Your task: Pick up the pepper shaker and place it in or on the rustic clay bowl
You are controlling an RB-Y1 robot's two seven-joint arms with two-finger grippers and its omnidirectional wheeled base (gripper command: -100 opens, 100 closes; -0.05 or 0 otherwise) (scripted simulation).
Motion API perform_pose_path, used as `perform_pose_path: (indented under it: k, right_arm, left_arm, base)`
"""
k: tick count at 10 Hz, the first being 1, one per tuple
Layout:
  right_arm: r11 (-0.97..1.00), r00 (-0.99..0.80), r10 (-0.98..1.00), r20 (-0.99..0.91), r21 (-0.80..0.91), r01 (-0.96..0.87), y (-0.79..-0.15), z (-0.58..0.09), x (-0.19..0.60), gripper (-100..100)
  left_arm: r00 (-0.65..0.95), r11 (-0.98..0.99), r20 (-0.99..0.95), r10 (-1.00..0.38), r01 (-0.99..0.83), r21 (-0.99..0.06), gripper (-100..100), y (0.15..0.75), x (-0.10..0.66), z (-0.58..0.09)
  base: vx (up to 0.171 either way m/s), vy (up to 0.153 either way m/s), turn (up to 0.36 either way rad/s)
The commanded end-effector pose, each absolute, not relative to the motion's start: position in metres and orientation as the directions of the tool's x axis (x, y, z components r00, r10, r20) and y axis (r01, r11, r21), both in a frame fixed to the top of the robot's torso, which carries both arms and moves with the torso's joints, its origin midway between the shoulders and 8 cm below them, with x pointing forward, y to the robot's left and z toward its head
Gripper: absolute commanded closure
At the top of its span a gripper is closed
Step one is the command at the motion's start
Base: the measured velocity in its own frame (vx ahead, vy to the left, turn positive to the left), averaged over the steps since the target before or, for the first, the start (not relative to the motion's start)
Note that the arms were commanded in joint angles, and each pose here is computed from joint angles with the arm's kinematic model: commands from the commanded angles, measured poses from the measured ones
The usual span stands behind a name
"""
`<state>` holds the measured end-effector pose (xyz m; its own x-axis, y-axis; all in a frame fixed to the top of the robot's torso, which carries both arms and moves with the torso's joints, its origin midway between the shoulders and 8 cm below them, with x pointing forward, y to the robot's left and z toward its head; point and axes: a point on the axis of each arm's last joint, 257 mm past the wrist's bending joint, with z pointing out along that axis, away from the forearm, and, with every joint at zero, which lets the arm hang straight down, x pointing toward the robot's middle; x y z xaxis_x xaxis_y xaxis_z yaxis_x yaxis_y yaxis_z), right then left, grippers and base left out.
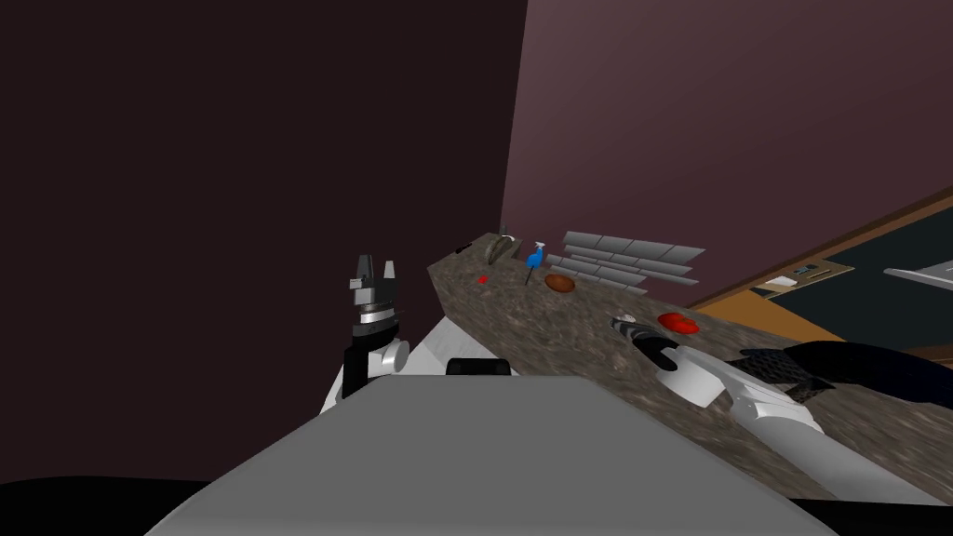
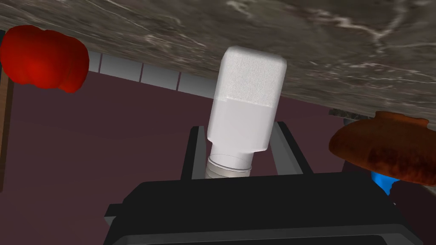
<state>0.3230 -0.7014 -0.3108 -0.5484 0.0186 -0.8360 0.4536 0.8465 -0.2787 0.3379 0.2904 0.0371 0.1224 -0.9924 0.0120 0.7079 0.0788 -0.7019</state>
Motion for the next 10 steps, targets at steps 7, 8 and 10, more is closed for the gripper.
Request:
perform_pose_path:
  k: [7,8,10]
  right_arm:
    - [0.741,-0.634,0.072,-0.77,-0.384,0.551,-0.758,-0.302,0.245,100]
    - [0.727,-0.639,0.079,-0.765,-0.394,0.562,-0.765,-0.299,0.237,100]
    - [0.692,-0.649,0.101,-0.754,-0.416,0.591,-0.782,-0.286,0.22,100]
  left_arm:
    - [0.122,0.079,0.012,-0.992,0.708,-0.702,0,0.29,0.338,0.037]
    - [0.122,0.079,0.012,-0.992,0.708,-0.702,0,0.29,0.338,0.037]
    - [0.122,0.079,0.012,-0.992,0.708,-0.702,0,0.29,0.338,0.037]
  base:
    - [0.005,0.117,0.031]
    - [0.017,0.14,0.088]
    - [0.047,0.169,0.095]
